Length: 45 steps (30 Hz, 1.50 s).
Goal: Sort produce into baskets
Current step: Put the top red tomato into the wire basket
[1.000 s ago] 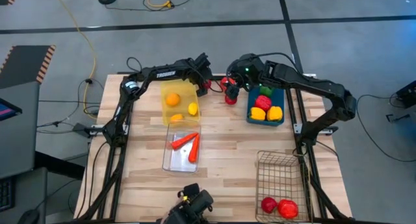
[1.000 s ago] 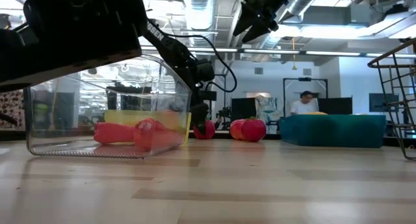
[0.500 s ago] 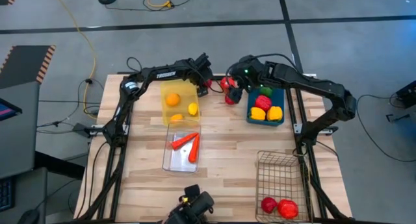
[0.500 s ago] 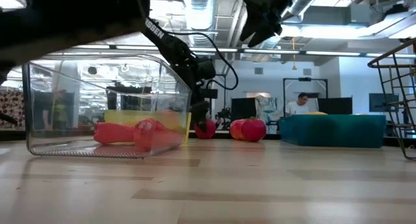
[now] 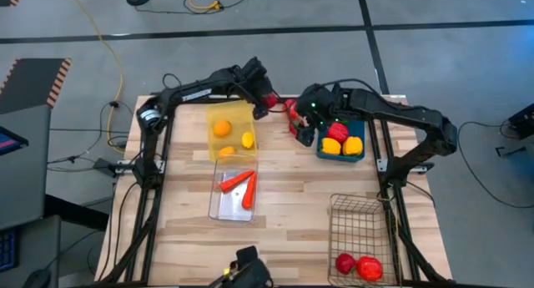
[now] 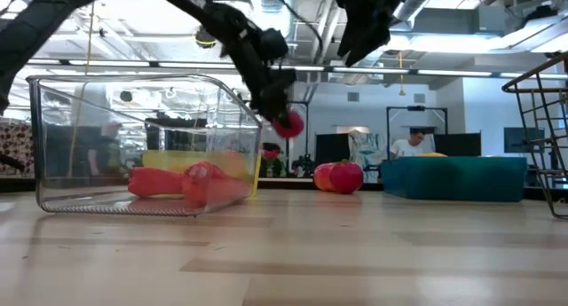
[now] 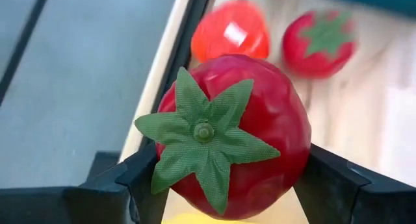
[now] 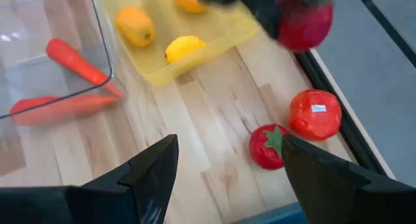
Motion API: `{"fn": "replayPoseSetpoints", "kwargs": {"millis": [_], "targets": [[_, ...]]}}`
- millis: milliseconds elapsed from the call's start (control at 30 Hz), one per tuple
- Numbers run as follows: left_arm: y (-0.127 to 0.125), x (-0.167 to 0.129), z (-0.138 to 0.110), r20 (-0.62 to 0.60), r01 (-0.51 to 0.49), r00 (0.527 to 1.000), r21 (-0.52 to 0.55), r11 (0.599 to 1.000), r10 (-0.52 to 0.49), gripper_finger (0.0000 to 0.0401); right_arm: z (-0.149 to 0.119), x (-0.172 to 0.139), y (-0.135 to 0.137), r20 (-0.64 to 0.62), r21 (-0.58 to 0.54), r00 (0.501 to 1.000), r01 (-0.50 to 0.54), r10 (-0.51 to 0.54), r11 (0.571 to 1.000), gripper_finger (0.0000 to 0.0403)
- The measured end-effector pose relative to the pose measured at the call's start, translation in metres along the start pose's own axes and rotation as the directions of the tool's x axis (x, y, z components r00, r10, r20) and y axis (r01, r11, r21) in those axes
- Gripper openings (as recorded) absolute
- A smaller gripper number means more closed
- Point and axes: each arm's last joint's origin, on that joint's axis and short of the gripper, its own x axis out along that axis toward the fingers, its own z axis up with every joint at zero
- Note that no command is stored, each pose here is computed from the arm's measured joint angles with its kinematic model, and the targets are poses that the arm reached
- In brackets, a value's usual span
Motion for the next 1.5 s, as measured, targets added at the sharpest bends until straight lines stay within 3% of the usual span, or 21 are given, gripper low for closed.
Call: {"fn": "replayPoseSetpoints", "kwargs": {"millis": [233,400,600,733,833,1033,1167,1300,1500], "targets": [[-0.014,-0.072,0.016,0.177,0.147,0.974,-0.012,0.989,-0.143,0.0259,-0.006,-0.011,0.006,-0.020,-0.136,1.000,-0.015,0.012,0.991,0.0300],[-0.026,-0.107,0.017,0.228,0.235,0.947,-0.011,0.972,-0.227,0.0259,-0.010,-0.016,0.020,-0.039,-0.295,0.998,-0.050,0.041,0.954,0.0300],[-0.046,-0.115,0.021,0.226,0.294,0.928,0.048,0.955,-0.297,0.0259,-0.022,-0.024,0.025,-0.130,-0.327,0.991,-0.082,0.041,0.942,0.0300],[-0.061,-0.114,0.023,0.251,0.454,0.848,0.113,0.884,-0.467,0.0259,-0.028,-0.042,0.020,-0.077,-0.300,0.996,-0.071,0.051,0.951,0.0300],[-0.073,-0.106,0.020,0.242,0.527,0.806,0.119,0.841,-0.540,0.0259,-0.039,-0.052,0.014,0.045,-0.272,0.997,-0.050,0.065,0.961,0.0300],[-0.096,-0.089,0.026,0.314,0.509,0.777,0.193,0.839,-0.545,0.0259,-0.070,-0.053,0.005,0.332,-0.126,0.940,-0.043,0.083,0.991,0.0300],[-0.109,-0.087,0.036,0.409,0.421,0.772,0.247,0.873,-0.488,0.0259,-0.086,-0.035,0.005,0.469,-0.005,0.878,-0.100,0.090,0.995,0.0300],[-0.124,-0.087,0.040,0.428,0.331,0.800,0.269,0.904,-0.420,0.0259,-0.092,-0.022,0.007,0.547,0.097,0.832,-0.176,0.095,0.980,0.0300],[-0.138,-0.088,0.043,0.440,0.232,0.823,0.316,0.920,-0.358,0.0259,-0.092,-0.020,0.006,0.551,0.230,0.829,-0.264,0.098,0.937,0.0300]]}}
